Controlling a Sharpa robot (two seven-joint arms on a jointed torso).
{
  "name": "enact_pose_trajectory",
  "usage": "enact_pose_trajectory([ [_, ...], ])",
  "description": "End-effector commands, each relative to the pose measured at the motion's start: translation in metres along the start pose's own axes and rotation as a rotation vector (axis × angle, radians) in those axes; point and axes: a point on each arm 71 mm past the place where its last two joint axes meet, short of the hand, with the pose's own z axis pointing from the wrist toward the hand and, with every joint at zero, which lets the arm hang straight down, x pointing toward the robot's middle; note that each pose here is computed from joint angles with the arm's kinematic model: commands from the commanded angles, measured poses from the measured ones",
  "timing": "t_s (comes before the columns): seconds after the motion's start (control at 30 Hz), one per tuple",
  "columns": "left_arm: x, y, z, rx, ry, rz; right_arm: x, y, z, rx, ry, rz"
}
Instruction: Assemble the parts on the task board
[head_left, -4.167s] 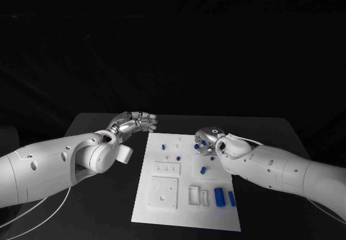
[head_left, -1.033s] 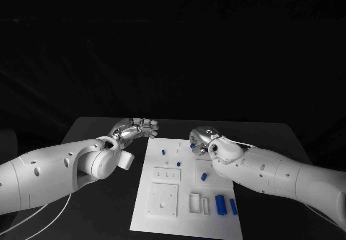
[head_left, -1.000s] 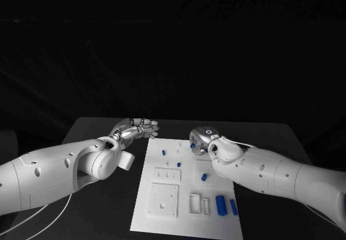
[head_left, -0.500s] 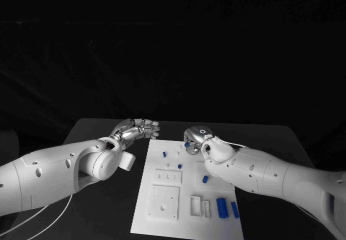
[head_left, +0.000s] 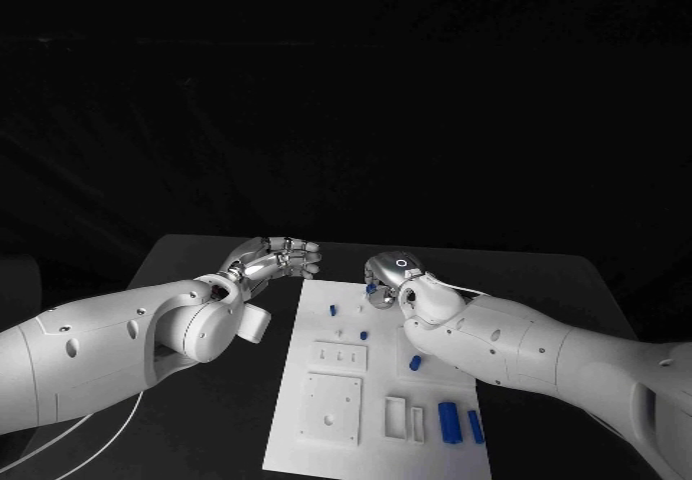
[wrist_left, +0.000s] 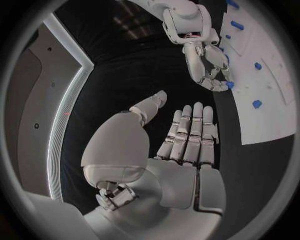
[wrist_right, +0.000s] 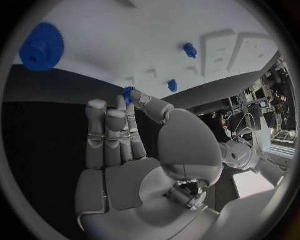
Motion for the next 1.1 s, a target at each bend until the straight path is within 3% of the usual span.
enact_pose_trajectory([
  [0.03, 0.003, -0.0033, 0.0006, 0.017, 0.016, 0.003, -0.0036, 0.0041, 0.0017, -0.017, -0.018, -0.009],
  [1.1, 0.004, -0.0041, 0.0027, 0.018, 0.018, 0.004, -0.0018, 0.0027, 0.002, -0.01, 0.007, -0.018],
])
